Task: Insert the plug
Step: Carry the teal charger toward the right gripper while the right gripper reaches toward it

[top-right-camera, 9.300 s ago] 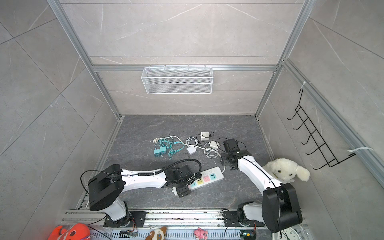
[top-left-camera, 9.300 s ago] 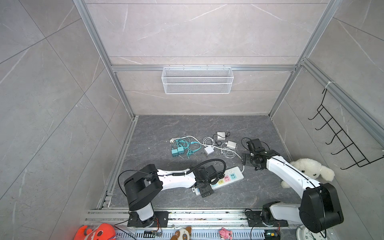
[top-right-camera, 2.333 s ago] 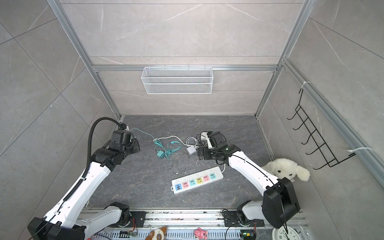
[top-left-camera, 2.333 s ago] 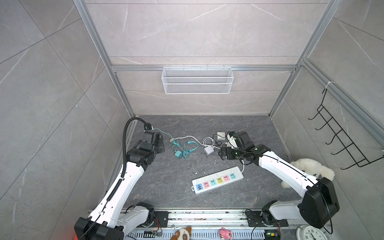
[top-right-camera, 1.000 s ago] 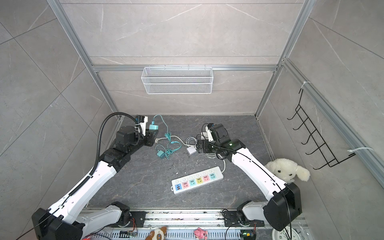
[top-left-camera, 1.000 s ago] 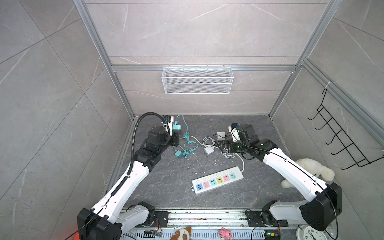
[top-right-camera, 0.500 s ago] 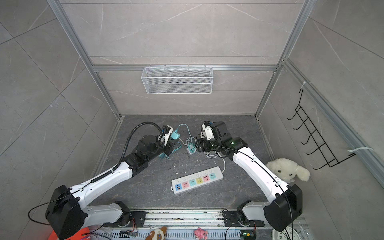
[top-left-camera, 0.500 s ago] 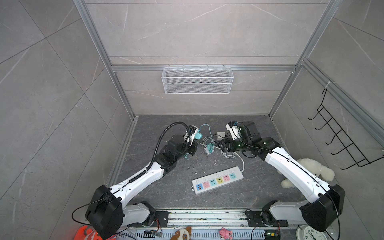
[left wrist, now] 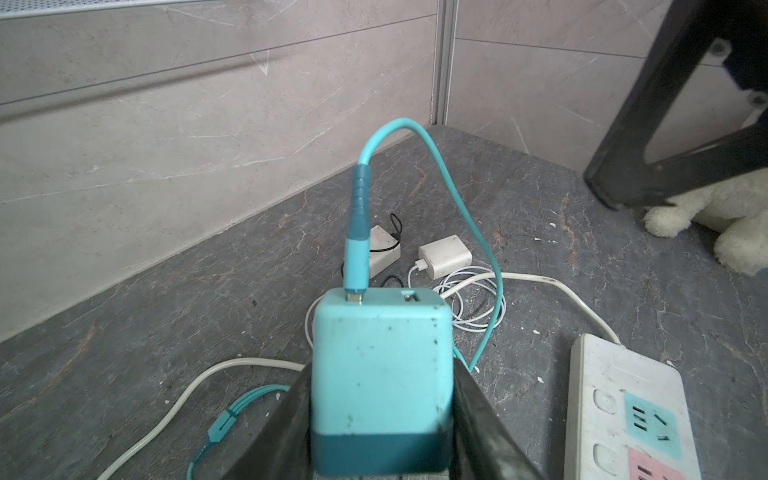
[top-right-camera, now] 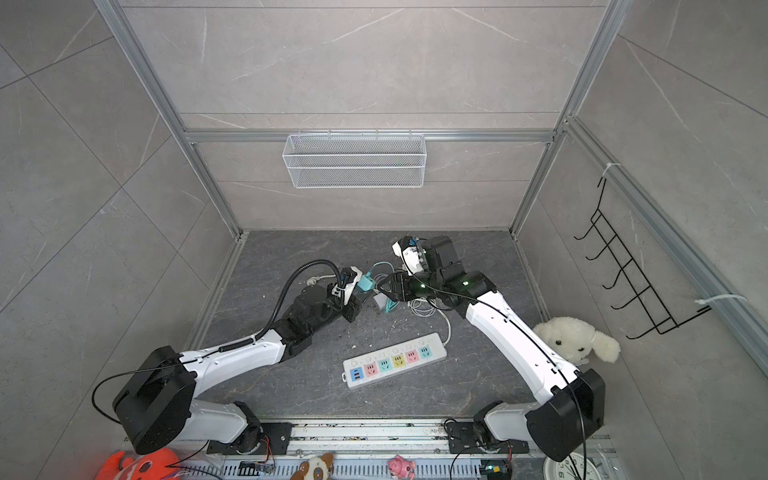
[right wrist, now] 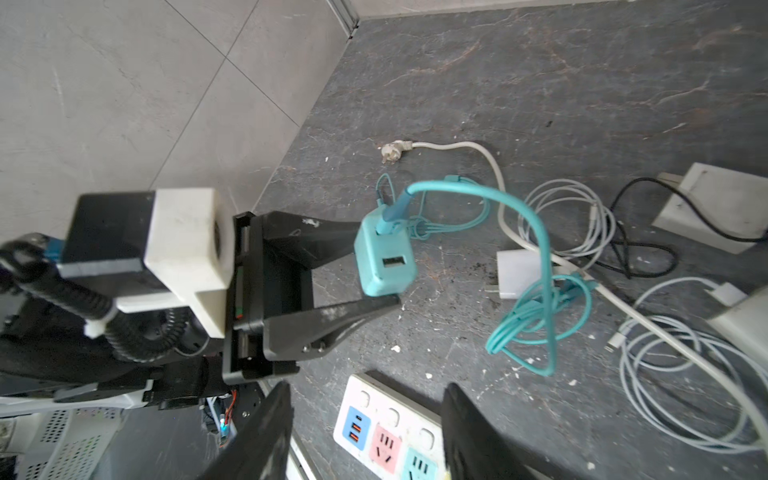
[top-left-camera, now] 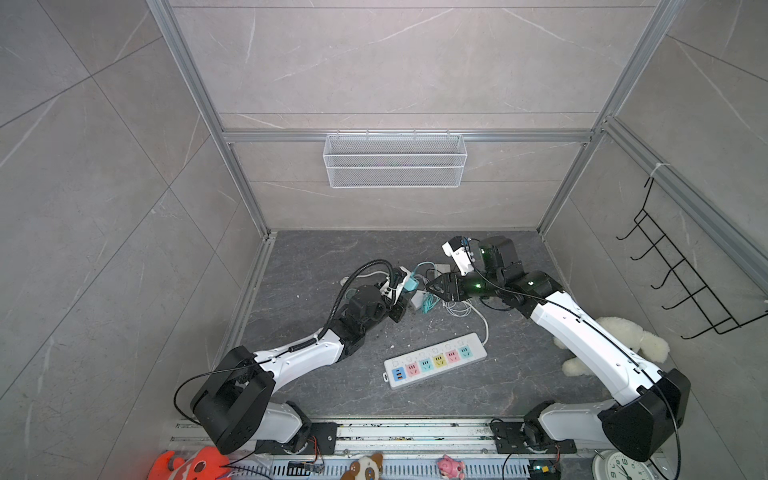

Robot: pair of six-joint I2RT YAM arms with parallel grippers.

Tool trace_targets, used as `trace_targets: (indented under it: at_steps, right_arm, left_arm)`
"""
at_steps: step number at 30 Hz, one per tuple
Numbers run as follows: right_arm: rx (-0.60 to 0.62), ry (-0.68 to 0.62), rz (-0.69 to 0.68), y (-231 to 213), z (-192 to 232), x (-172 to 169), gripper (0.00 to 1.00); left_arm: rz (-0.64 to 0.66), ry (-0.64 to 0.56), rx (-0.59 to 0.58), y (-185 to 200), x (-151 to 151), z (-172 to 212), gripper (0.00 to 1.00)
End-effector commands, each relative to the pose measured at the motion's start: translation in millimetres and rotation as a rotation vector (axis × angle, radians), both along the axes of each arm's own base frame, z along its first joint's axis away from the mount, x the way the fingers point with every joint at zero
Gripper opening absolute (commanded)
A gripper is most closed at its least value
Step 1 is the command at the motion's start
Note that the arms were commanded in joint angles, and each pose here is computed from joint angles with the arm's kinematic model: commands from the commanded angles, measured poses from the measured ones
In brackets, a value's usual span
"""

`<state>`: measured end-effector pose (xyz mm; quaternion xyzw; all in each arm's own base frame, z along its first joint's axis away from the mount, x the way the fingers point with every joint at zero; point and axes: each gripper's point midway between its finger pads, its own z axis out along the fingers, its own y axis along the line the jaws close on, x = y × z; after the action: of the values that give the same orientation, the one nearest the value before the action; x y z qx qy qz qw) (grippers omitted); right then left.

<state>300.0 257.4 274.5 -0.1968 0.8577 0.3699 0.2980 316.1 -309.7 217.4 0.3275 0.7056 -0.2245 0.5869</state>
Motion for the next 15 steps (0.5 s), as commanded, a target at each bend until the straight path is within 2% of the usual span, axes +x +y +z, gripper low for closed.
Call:
trace_targets:
  at_steps: [1, 15]
  right_arm:
    - [0.04, 0.014, 0.038, 12, 5, 3, 0.57]
    - [0.019, 0.042, 0.04, 22, -10, 22, 0.48]
  left_arm:
    - [-0.049, -0.121, -0.088, -12, -4, 38, 0.28]
    - [-0.088, -0.128, -0.08, -21, -17, 34, 0.28]
